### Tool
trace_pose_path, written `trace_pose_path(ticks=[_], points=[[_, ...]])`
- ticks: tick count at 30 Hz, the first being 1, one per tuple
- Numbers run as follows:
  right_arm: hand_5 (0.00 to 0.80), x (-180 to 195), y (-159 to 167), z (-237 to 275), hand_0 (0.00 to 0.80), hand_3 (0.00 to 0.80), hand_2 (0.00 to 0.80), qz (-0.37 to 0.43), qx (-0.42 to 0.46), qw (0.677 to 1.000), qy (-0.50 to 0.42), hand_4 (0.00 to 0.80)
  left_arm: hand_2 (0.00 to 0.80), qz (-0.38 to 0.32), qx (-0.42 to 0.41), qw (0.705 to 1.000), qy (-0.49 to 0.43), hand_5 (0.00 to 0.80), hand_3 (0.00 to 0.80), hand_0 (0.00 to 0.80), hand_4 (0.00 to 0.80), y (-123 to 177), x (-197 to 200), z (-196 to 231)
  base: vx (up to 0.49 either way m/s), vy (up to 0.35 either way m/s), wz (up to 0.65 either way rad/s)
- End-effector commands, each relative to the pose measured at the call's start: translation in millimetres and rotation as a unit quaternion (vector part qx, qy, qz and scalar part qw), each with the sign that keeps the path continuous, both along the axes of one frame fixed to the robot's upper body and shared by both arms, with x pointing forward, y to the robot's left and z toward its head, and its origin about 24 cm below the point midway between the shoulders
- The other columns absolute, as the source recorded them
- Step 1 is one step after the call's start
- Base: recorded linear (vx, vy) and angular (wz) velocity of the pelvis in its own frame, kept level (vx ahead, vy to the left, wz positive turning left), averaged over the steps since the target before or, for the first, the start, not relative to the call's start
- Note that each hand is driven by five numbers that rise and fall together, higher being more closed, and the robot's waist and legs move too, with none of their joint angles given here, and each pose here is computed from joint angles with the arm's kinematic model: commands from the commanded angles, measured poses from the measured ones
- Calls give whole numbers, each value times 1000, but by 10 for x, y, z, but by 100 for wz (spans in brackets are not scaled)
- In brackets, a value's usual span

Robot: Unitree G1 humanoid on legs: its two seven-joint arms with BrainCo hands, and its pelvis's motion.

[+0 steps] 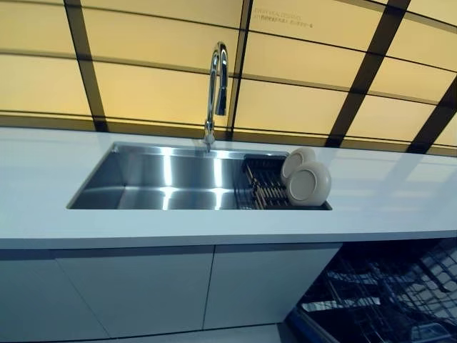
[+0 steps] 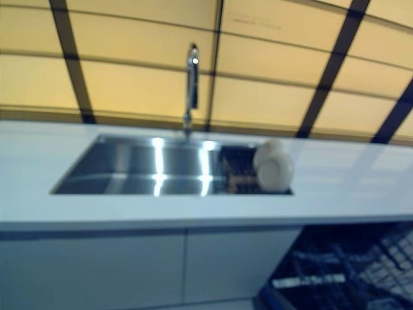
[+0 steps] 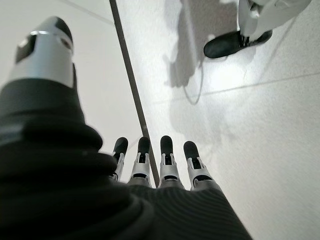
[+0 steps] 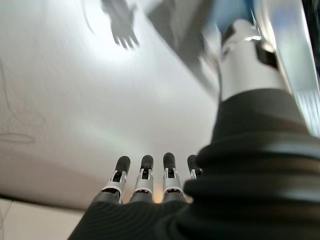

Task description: Take plates into dishwasher

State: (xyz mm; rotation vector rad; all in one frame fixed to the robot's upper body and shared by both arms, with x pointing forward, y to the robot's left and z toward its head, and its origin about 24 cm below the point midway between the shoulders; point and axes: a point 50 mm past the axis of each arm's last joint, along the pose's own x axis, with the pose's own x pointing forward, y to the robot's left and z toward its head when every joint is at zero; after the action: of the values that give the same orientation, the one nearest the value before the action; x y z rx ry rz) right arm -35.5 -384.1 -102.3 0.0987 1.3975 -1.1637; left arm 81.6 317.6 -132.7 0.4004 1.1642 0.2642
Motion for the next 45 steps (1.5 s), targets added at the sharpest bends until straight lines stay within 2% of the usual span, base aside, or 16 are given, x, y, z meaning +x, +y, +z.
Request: trace_pose_path(ticks=[1,7,10,12,17,20,21,22,25,28,32,36,41,42,43,45], points=[[0,147,-443,364,0,0,0,-49,-134,990,-19,0,0,-3,-6,1000,-26,0,0,0,0,-62,210,16,-30,-14,-8],[0,826,-953,1096,0,0,0,-38,-359,910,-204,0,0,0,-6,1000,-27,0,0,0,0,-83,194,5,0,0,0],[0,1631,-818,1602,0,0,0,13,-405,820,-405,0,0,9,-12,1000,-23,0,0,0,0,-114,132,-20,-8,24,-6],[0,1859,-679,1738,0,0,0,31,-391,778,-491,0,0,9,-16,1000,-20,0,0,0,0,-137,107,-35,2,14,-3],[0,2378,-244,2050,0,0,0,89,-294,659,-687,0,0,-1,-26,1000,-11,0,0,0,0,-237,54,-88,27,15,3],[0,2719,242,2277,0,0,0,119,-148,539,-821,0,0,-14,-30,999,-8,0,0,0,0,-333,42,-127,24,4,3],[0,2730,269,2276,0,0,0,117,-131,528,-831,0,0,-15,-30,999,-7,0,0,0,0,-333,39,-127,27,-12,7],[0,2819,465,2300,0,0,0,112,-37,456,-882,0,0,-21,-31,999,-5,0,0,0,0,-347,29,-135,28,-10,13],[0,2952,908,2323,0,0,0,93,152,298,-938,0,0,-34,-31,999,3,0,0,0,0,-373,7,-152,37,-13,15],[0,2996,1203,2376,0,0,0,75,258,198,-943,0,0,-46,-31,998,10,0,0,0,0,-388,-30,-166,37,-13,11],[0,3031,1407,2430,0,0,0,99,276,196,-936,0,0,-56,-31,998,17,0,0,0,0,-424,-85,-188,38,-5,17],[0,3035,1407,2378,0,0,0,173,224,258,-924,0,0,-56,-29,998,23,0,0,0,0,-415,-135,-194,24,-5,4],[0,2982,1063,2302,0,0,0,312,-66,472,-822,0,0,-47,-28,998,23,0,0,0,0,-408,-129,-190,3,0,1],[0,2950,921,2294,0,0,0,342,-192,539,-745,0,0,-42,-28,999,20,0,0,0,0,-416,-123,-192,0,0,0],[0,2926,848,2305,0,0,0,352,-266,567,-695,0,0,-38,-29,999,18,0,0,0,0,-425,-121,-194,0,0,0],[0,2894,769,2397,0,0,0,378,-328,572,-650,0,0,-31,-29,999,13,0,0,0,0,-449,-116,-199,-8,3,-5]])
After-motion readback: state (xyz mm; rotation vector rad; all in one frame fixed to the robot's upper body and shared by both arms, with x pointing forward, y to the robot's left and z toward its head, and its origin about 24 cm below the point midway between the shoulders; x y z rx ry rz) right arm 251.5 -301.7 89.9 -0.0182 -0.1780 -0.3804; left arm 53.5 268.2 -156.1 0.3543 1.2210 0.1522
